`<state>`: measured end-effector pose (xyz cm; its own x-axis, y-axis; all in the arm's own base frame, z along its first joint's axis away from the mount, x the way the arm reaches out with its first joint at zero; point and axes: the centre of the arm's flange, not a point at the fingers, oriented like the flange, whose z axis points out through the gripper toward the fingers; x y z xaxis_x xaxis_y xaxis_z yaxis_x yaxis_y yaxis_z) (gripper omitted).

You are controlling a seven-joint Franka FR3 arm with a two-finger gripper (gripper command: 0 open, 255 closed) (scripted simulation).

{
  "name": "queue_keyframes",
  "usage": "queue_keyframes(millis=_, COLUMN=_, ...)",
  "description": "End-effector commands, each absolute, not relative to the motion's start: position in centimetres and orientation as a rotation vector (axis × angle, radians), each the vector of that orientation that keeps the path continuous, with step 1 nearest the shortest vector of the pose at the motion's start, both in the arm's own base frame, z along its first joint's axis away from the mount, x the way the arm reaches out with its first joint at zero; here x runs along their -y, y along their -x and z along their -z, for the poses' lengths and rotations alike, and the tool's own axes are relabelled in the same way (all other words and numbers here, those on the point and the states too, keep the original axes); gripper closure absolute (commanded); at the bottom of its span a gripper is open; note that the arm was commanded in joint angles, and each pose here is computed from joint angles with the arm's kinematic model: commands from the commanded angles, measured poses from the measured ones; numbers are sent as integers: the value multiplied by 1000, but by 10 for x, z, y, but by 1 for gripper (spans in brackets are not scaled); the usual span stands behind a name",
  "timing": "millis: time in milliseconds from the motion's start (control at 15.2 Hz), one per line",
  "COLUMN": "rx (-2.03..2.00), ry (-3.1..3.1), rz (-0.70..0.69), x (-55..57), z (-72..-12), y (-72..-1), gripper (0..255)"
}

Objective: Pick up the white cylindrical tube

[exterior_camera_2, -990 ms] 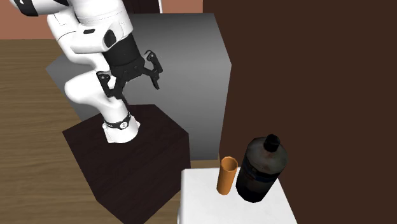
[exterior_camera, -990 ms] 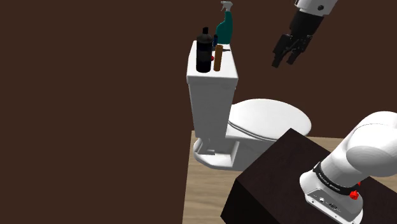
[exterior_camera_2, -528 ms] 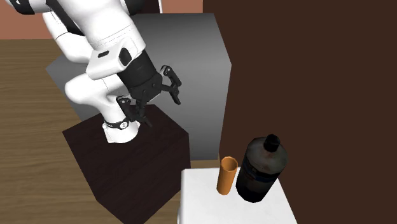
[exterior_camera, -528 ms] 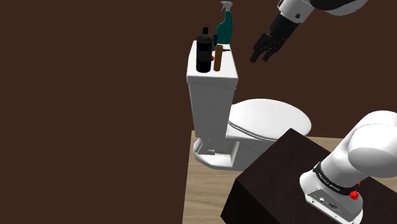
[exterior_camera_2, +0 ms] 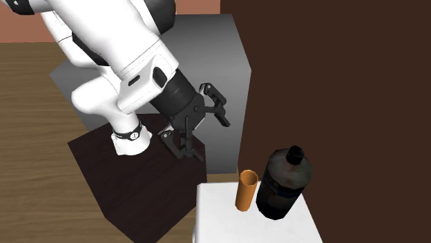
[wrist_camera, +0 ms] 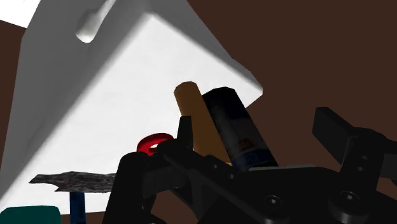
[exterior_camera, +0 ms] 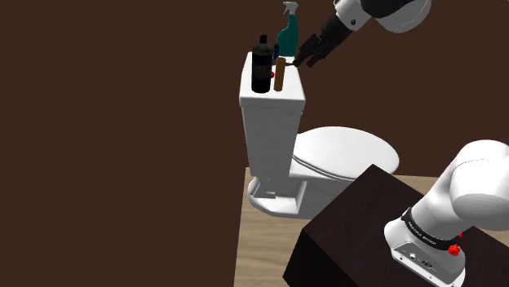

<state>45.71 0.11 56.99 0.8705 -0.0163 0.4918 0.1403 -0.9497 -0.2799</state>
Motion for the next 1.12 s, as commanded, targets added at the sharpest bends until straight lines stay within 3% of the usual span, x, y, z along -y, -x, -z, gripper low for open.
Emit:
queue_keyframes(millis=0, rx=127, ry=2686, rz=803, x=-1, z=-570, y=-476, gripper=0)
queue_keyframes(millis=726, rx=301, ry=2385, rz=1173, x=-13, z=-594, y=-574, gripper=0)
queue_keyframes(millis=1056, rx=309, ry=2369, rz=1190, x=-14, z=-575, y=-578, gripper=0)
